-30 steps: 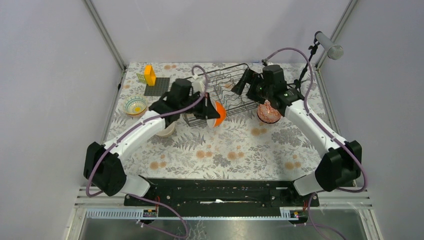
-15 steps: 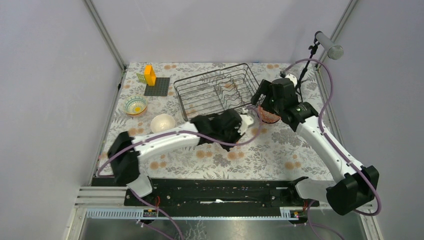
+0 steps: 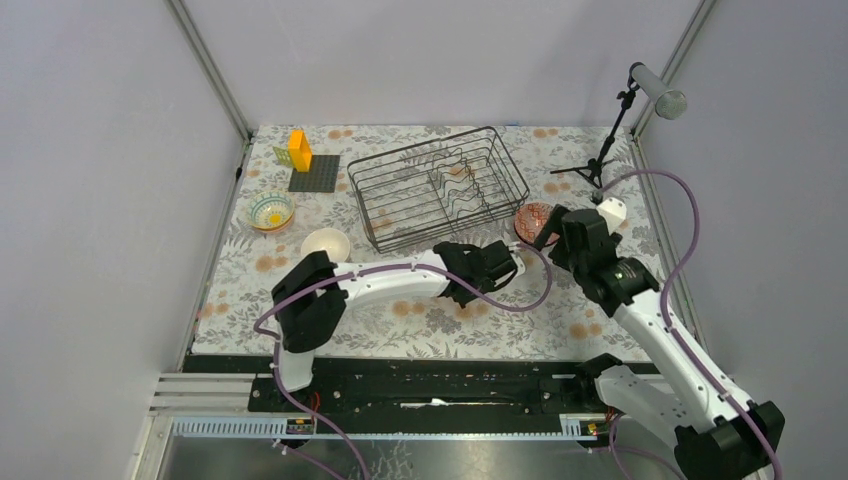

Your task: Unload the bowls from the dish rack

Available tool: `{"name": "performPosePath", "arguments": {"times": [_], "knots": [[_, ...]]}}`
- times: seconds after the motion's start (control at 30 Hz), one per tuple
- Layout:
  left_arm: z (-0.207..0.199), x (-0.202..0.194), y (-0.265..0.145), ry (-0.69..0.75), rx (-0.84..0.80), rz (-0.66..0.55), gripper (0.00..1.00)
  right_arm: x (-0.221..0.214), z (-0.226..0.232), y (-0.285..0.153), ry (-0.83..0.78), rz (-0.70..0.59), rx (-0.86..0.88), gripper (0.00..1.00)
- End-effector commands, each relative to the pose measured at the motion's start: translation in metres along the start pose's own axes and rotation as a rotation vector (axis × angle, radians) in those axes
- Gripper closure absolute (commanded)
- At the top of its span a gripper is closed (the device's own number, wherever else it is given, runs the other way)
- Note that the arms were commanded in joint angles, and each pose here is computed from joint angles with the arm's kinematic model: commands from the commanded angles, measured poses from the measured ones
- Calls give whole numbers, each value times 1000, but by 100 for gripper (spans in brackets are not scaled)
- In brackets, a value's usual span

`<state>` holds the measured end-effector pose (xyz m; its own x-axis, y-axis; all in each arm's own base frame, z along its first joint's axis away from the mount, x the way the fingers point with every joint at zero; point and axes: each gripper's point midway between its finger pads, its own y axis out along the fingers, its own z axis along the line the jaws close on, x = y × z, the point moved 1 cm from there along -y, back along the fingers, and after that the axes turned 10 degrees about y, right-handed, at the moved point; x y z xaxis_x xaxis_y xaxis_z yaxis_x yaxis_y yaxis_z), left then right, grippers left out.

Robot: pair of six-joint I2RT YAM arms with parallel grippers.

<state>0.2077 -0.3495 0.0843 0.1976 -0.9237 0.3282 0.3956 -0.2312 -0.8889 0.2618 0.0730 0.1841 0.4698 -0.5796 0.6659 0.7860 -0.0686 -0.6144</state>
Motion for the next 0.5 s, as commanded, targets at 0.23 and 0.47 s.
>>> {"name": "performPosePath", "arguments": {"times": [0.23, 0.47], "knots": [[16, 21, 7, 36, 72, -20, 100, -5, -56, 1, -28, -124, -145, 0], [11, 18, 11, 26, 50, -12, 92, -2, -60, 5, -61, -141, -181, 0]]}}
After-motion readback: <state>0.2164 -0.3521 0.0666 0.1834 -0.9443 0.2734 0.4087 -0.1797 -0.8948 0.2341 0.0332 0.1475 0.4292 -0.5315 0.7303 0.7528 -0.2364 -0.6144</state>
